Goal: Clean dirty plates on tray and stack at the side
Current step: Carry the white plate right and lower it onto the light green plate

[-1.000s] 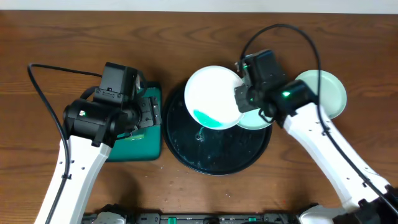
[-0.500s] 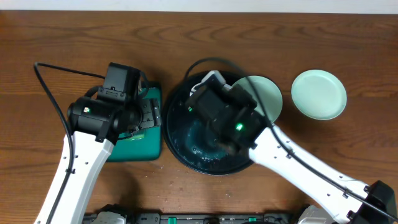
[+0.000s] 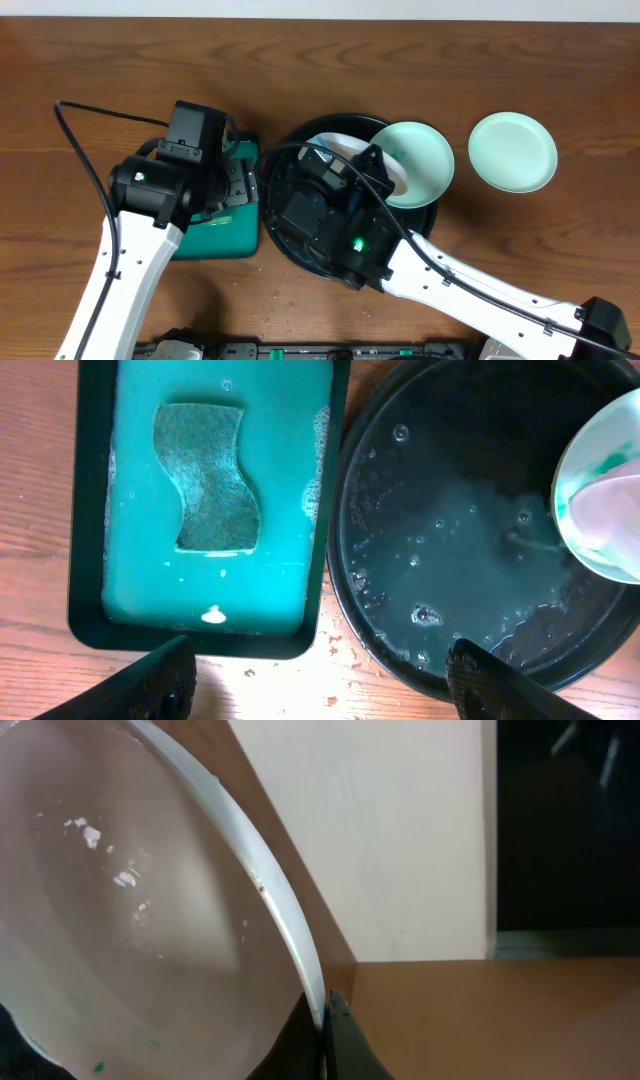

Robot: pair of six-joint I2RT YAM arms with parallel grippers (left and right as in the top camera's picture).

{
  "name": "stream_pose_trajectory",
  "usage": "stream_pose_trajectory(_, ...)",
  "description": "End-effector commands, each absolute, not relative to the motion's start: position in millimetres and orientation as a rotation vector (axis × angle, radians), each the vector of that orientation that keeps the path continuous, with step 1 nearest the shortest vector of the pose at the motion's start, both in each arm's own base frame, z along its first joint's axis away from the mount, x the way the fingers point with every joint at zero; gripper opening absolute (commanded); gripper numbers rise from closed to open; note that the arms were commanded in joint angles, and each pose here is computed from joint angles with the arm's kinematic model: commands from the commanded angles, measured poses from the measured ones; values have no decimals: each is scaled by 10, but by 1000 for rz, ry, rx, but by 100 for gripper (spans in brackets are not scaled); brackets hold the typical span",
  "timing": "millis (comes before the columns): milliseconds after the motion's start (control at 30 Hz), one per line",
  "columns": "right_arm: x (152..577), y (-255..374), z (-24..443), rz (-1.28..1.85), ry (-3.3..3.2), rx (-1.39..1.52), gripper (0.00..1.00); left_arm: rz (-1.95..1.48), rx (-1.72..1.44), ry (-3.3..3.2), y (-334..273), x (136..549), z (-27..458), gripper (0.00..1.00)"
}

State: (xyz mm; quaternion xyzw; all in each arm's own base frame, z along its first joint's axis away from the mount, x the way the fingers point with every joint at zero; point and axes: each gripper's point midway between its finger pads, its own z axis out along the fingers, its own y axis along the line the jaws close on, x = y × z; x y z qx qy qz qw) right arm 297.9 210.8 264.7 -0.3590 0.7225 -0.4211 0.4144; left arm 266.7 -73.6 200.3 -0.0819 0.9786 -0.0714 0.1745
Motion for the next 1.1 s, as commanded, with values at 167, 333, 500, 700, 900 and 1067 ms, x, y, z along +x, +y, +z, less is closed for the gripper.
stream_pose_trajectory(167, 2967, 2080, 2846, -1110, 1764, -846, 1, -174, -221, 2795, -713, 2644, 1938, 81)
stream_pose_trajectory(333, 3007, 2153, 2413, -850, 1976, -908, 1, -175, -221, 2792, -715, 2650, 1940, 81)
stream_pose_trajectory(500, 2915, 1972, 2142, -716, 2169, -678, 1, -171, -221, 2801, -709, 2630, 1932, 80)
stream_pose_trajectory(700, 2821, 1913, 1647, -331, 2568, -470, 1, -173, -221, 2797, -712, 2638, 1935, 81)
stream_pose_trajectory(900, 2936, 1837, 1514, 12, 2760, -244, 1, -173, -222, 2798, -712, 2637, 1935, 81)
stream_pose_trajectory(1067, 3256, 1567, 1545, 277, 2791, 6, 1, -173, -222, 2798, -711, 2636, 1935, 81)
